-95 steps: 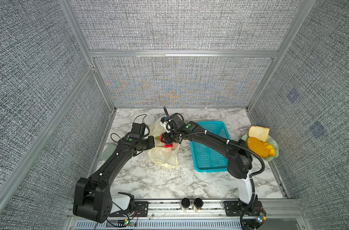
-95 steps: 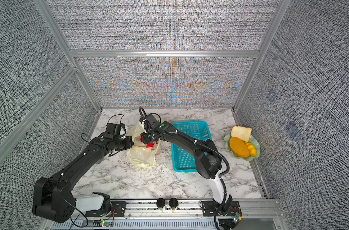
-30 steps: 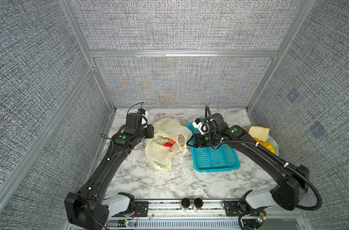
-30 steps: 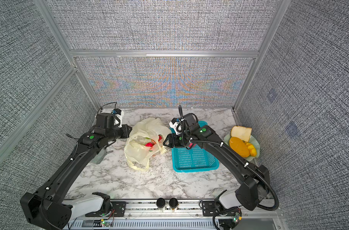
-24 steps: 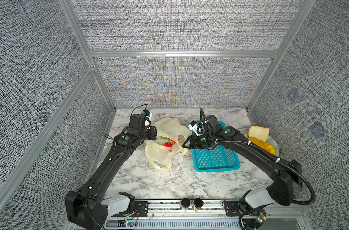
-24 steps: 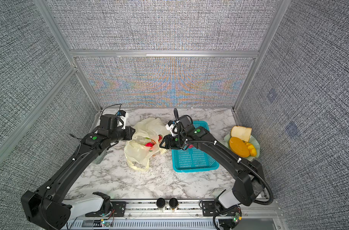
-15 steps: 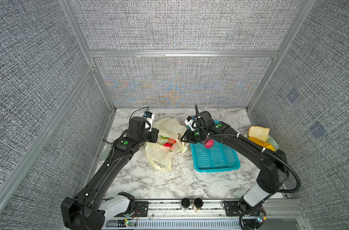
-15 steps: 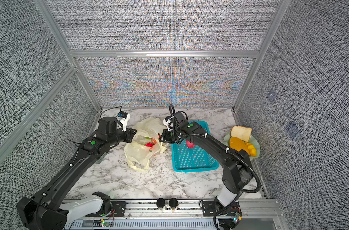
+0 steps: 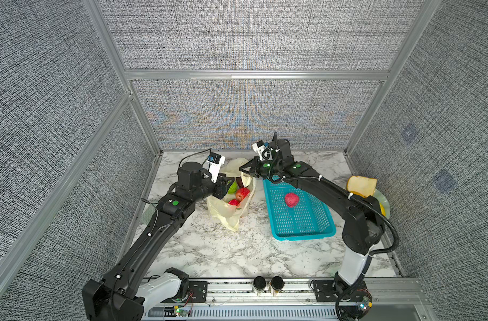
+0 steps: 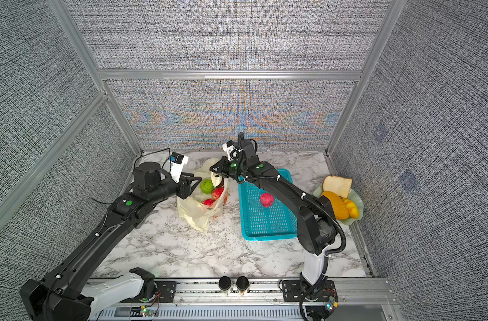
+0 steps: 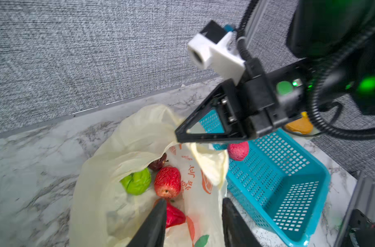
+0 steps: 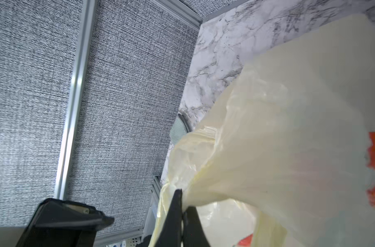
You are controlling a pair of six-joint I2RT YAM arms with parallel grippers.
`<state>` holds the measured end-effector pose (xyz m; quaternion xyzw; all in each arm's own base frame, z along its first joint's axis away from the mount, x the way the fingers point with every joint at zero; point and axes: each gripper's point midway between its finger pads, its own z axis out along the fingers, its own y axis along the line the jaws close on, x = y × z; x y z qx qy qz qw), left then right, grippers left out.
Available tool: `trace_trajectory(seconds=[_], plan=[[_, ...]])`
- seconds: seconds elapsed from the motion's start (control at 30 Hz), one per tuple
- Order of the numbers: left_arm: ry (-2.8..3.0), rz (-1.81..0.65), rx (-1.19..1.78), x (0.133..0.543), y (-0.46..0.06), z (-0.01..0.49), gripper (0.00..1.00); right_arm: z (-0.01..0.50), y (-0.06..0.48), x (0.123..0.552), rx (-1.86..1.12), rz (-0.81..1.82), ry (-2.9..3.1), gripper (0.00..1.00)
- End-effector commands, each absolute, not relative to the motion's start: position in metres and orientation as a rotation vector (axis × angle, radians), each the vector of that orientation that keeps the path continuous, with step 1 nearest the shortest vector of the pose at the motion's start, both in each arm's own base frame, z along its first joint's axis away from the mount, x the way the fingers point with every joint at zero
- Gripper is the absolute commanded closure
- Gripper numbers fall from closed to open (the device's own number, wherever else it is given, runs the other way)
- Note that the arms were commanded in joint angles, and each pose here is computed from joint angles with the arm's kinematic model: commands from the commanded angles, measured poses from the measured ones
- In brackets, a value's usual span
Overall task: Untie the knot of a plastic bag & take out the apple
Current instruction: Adjust the plastic bag at the center of the board.
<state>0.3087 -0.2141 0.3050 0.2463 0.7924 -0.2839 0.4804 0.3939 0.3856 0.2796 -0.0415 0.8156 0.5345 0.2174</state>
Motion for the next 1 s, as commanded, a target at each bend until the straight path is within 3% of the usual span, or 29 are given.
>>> trace_trajectory(seconds=[0.0, 0.37, 0.63, 0.7, 0.87, 0.97], plan=[[1.893, -0.784, 0.673, 0.304, -0.231, 0.31, 0.55, 0.317, 0.395, 0.4, -0.069, 1.647, 2.114, 1.0], [1.927, -0.775, 0.687, 0.316, -0.237, 0.296, 0.48, 0.334, 0.397, 0.396, -0.051, 1.702, 2.057, 1.0], [1.844, -0.841, 0.683, 0.322, -0.248, 0.307, 0.48, 0.327, 0.408, 0.388, -0.067, 1.723, 2.078, 1.0], [1.862, -0.83, 0.665, 0.328, -0.248, 0.302, 0.54, 0.329, 0.408, 0.387, -0.066, 1.726, 2.073, 1.0], [1.934, -0.774, 0.649, 0.34, -0.246, 0.287, 0.94, 0.336, 0.406, 0.383, -0.069, 1.74, 2.055, 1.0], [1.946, -0.692, 0.595, 0.351, -0.236, 0.286, 1.0, 0.335, 0.405, 0.38, -0.072, 1.74, 2.059, 1.0]])
